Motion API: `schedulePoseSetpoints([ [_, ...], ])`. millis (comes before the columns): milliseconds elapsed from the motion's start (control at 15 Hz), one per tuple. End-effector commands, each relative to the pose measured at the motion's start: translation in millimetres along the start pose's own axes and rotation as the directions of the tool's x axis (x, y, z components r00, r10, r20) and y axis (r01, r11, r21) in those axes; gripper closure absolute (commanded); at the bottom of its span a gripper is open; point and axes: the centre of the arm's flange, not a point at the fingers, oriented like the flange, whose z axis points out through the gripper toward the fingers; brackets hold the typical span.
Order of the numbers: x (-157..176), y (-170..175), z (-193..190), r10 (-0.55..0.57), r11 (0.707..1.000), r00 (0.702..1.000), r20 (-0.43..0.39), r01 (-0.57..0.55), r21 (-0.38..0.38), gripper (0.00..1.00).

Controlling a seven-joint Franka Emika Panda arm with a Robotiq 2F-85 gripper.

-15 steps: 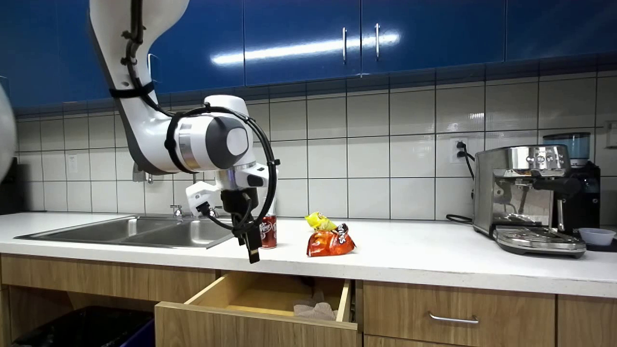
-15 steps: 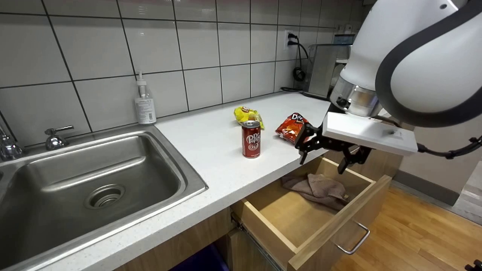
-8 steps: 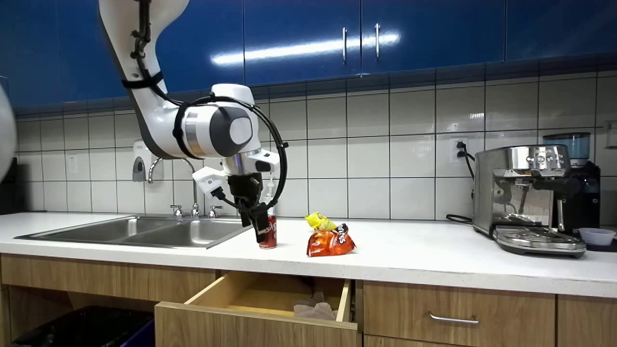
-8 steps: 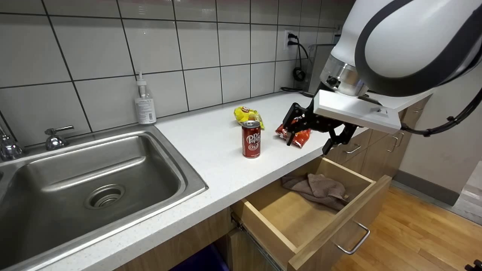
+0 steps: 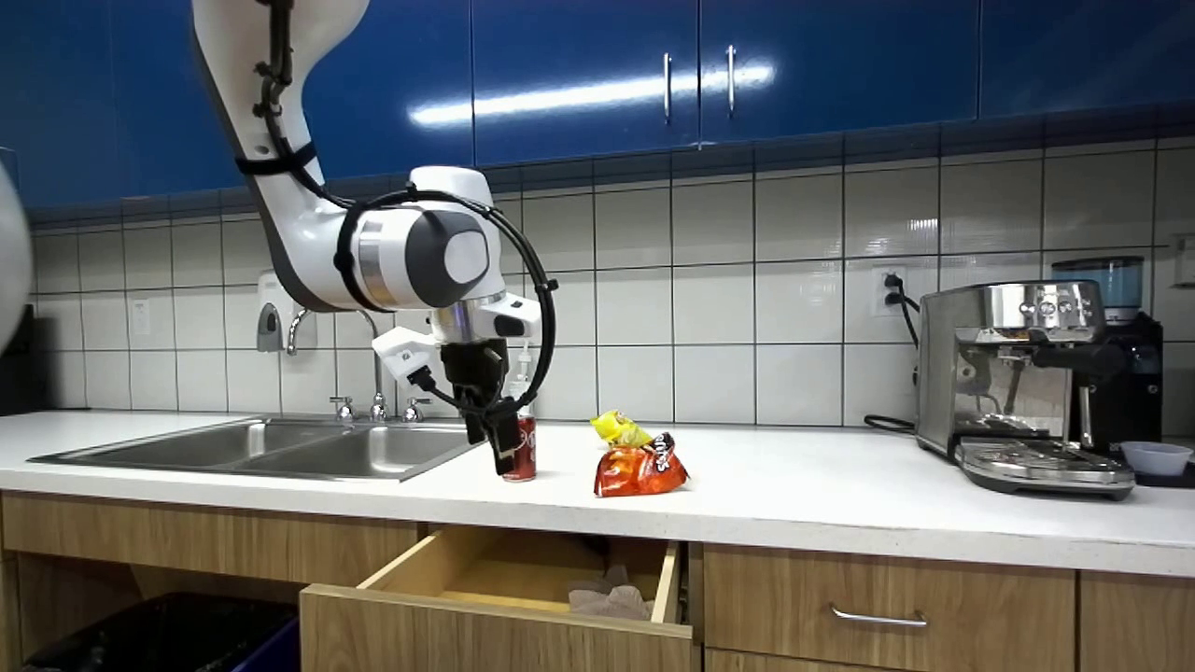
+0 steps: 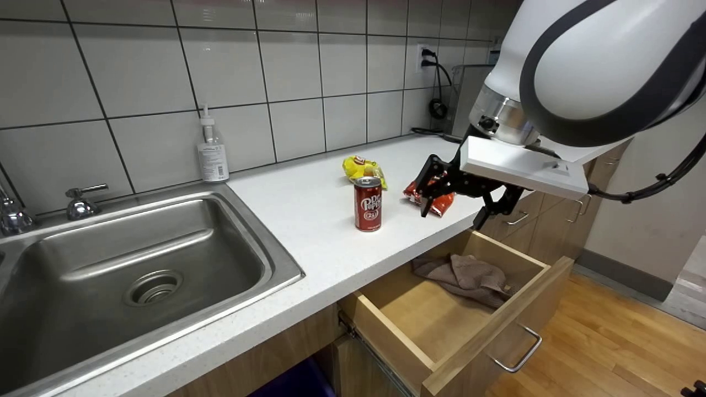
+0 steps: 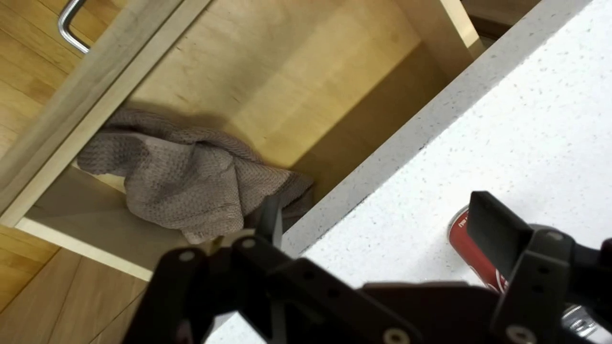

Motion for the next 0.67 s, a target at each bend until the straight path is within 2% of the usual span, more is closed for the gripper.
schedulePoseSetpoints([
  [0,0,0,0,0.0,1.0,1.0,0.0,0.0,0.0,0.0],
  [600,13,-10,-7,-0.039,0.999,0.999,-0.028,0.039,0.011,0.0],
])
